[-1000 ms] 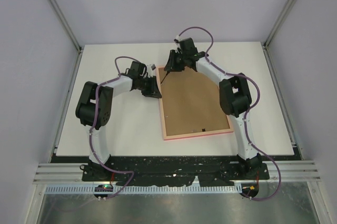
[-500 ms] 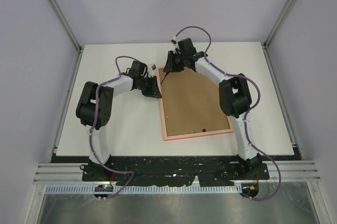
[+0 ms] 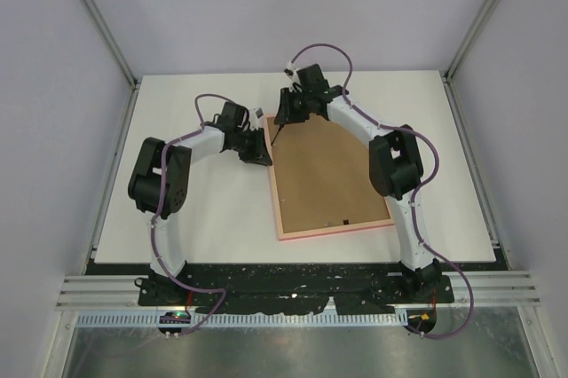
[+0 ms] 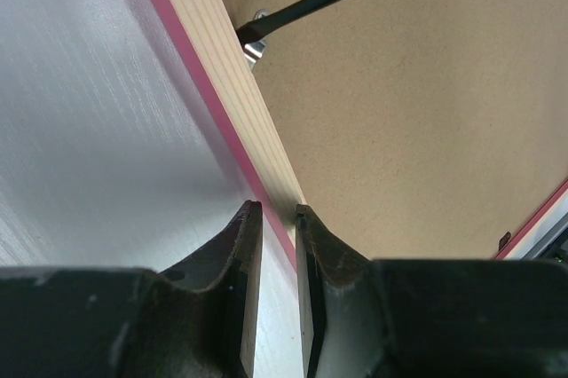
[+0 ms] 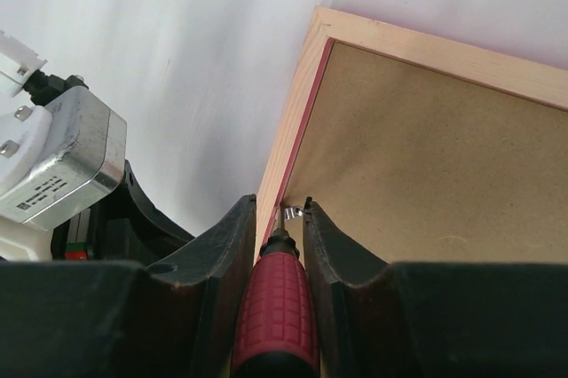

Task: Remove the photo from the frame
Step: Release the photo frame item from the photo frame.

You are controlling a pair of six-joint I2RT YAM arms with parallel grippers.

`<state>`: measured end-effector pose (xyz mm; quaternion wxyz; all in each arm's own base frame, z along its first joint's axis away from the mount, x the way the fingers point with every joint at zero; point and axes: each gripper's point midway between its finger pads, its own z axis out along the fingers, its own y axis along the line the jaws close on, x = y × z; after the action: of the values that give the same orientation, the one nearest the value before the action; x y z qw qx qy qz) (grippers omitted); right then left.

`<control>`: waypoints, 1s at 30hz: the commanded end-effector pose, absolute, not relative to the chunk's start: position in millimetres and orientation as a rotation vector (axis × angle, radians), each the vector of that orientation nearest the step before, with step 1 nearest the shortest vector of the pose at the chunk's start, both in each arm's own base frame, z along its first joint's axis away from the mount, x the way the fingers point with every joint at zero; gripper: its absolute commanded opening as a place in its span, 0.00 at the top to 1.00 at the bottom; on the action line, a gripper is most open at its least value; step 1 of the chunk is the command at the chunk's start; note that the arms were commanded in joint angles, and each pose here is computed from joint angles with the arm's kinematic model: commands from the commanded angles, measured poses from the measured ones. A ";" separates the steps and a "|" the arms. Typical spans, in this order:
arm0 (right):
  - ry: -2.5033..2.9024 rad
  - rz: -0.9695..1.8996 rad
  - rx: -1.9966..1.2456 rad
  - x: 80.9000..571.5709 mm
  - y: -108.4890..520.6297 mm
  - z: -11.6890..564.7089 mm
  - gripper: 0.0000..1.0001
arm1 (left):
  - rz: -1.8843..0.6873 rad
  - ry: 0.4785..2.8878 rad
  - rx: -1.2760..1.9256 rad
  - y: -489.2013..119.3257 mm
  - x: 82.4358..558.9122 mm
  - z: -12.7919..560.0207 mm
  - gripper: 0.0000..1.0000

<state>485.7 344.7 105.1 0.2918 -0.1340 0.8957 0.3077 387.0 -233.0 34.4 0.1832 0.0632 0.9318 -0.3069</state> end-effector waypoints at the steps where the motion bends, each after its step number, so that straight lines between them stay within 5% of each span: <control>1: 2.387 0.822 -0.454 462.4 346.4 140.0 0.92 | -0.770 2.640 0.164 -223.3 396.5 27.2 0.76; 30: 2.352 0.786 -0.406 486.3 355.5 138.1 0.92 | -0.913 2.633 0.262 -257.7 380.4 33.2 0.61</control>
<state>476.0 345.9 115.7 0.2782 -0.1512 0.9033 0.2894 375.6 -249.9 32.3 0.1653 0.0820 0.9307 -0.3159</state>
